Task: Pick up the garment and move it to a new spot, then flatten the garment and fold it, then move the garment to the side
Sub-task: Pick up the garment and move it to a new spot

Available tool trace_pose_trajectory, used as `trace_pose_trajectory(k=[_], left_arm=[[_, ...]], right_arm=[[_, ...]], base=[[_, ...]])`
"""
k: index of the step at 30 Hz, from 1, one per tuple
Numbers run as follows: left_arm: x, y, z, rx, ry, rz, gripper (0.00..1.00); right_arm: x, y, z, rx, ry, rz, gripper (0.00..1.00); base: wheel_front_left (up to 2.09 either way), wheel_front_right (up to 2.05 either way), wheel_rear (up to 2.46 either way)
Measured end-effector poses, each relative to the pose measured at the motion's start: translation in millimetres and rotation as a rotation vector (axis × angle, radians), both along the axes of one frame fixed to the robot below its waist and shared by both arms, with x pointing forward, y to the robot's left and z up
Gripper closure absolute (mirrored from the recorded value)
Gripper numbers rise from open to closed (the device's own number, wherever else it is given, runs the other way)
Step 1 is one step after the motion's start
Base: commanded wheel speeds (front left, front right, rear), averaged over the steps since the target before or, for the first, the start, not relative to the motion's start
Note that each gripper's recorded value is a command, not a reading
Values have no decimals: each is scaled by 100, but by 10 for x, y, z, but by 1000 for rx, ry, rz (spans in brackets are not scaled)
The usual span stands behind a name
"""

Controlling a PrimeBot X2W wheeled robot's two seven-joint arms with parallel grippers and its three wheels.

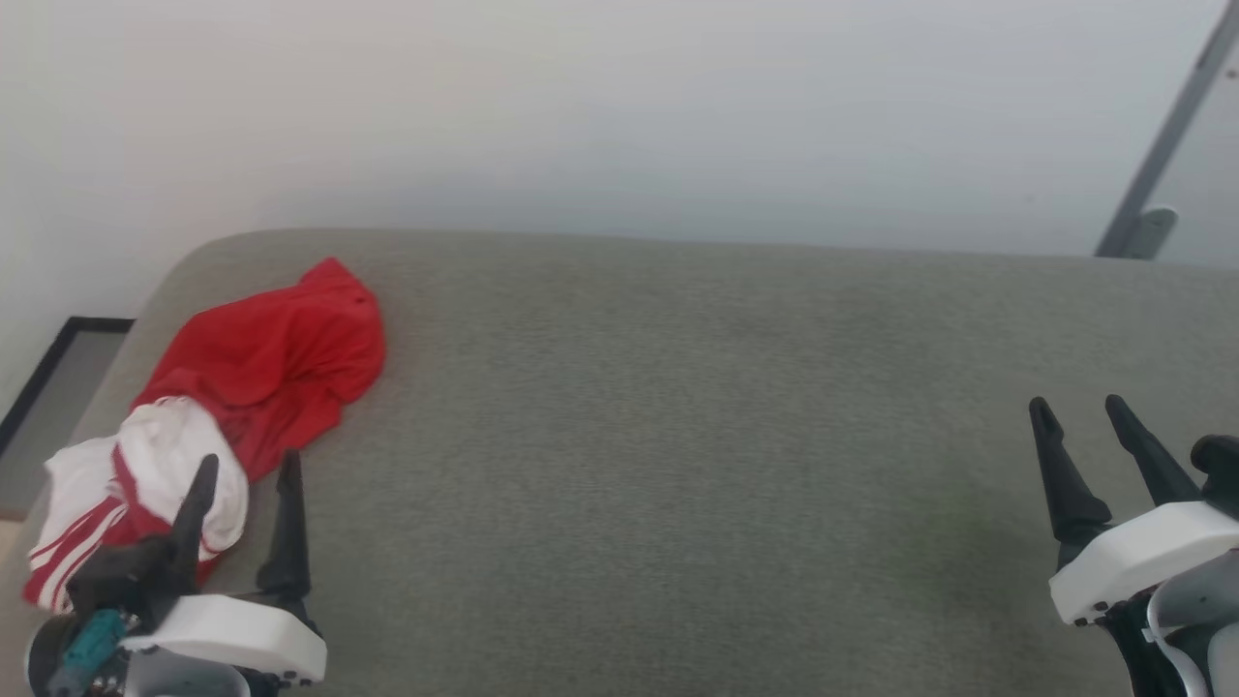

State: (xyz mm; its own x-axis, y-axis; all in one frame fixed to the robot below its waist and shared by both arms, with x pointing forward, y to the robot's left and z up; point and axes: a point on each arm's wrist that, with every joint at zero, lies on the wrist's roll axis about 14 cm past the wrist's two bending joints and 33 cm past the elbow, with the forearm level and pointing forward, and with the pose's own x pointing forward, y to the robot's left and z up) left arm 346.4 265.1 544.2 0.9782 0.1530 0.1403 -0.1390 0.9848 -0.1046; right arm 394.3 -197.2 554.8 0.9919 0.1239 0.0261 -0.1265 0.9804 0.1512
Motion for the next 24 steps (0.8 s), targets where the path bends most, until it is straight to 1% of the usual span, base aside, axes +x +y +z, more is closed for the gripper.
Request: trace_pose_trajectory(k=[7, 19, 24], left_arm=[[-238, 364, 27, 4, -9, 115, 0], [-903, 935, 66, -24, -25, 337, 0], [-1158, 1087, 42, -34, -18, 408, 0]], right_arm=[[112, 388, 5, -6, 3, 114, 0], [240, 1305, 4, -10, 10, 364, 0], [286, 1593, 14, -15, 6, 439, 0]], base=[[0, 0, 0], [0, 0, 0], [0, 0, 0]])
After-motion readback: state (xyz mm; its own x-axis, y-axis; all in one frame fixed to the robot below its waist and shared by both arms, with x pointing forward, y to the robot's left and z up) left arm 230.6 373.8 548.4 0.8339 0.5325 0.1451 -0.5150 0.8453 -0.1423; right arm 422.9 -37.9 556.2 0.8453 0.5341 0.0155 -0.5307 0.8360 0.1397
